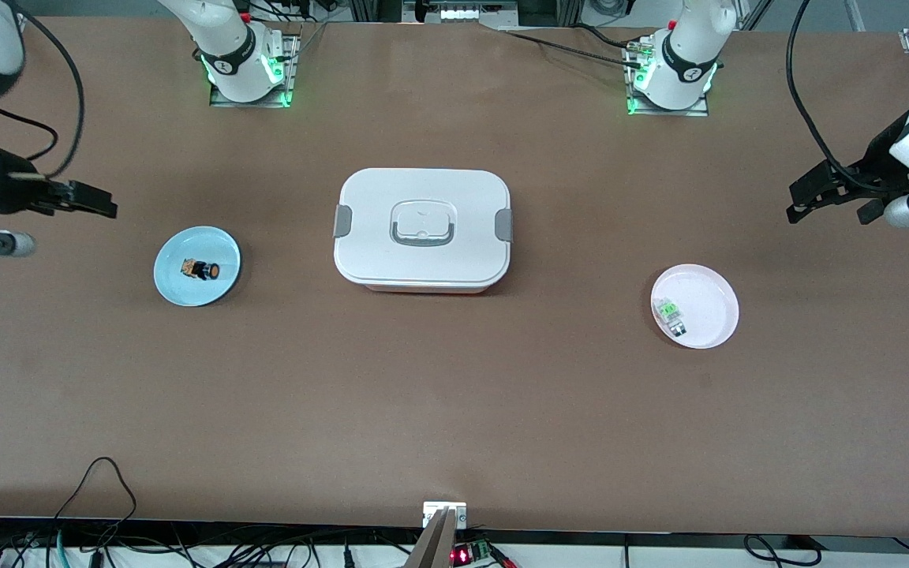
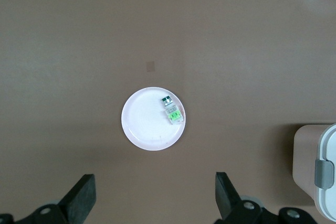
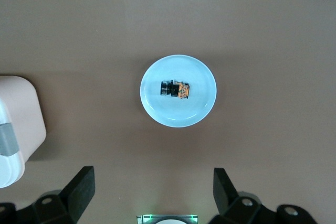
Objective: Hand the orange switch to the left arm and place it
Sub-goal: 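Lower the right gripper over the orange switch on the blue plate, then close the right gripper on the orange switch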
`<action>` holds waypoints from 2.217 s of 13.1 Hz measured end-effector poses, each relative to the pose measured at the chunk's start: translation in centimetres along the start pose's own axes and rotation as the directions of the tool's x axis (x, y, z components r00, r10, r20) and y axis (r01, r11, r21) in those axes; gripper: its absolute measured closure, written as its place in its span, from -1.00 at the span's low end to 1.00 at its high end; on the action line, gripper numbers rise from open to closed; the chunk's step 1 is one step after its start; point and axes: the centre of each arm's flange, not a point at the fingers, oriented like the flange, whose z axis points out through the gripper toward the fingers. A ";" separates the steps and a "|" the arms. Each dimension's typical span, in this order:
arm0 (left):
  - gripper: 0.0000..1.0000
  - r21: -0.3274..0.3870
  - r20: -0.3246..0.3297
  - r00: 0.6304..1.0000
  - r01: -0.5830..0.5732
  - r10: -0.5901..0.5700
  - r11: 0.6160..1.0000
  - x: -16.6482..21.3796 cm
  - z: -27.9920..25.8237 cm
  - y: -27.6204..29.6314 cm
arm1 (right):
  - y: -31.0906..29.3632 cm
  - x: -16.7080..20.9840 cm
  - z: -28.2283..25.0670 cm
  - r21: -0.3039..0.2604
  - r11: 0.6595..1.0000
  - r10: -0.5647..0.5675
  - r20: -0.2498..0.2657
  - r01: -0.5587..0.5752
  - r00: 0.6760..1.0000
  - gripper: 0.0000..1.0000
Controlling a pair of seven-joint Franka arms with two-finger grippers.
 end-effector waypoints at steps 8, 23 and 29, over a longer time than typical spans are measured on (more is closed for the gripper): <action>-1.00 0.000 0.000 1.000 0.000 0.000 1.000 0.0 0.0 0.0 | 1.1 3.9 21.4 -0.060 0.997 -0.040 0.009 0.041 0.999 -1.00; -1.00 0.000 0.005 1.000 -0.003 0.003 1.000 -0.1 0.0 0.1 | 1.3 3.5 33.7 -0.051 0.997 -0.066 0.015 0.066 0.998 -0.87; -1.00 0.007 0.051 0.998 0.030 -0.030 1.000 -0.7 -0.1 -1.5 | 1.3 3.7 33.4 -0.051 0.990 -0.129 0.008 0.129 0.992 -0.48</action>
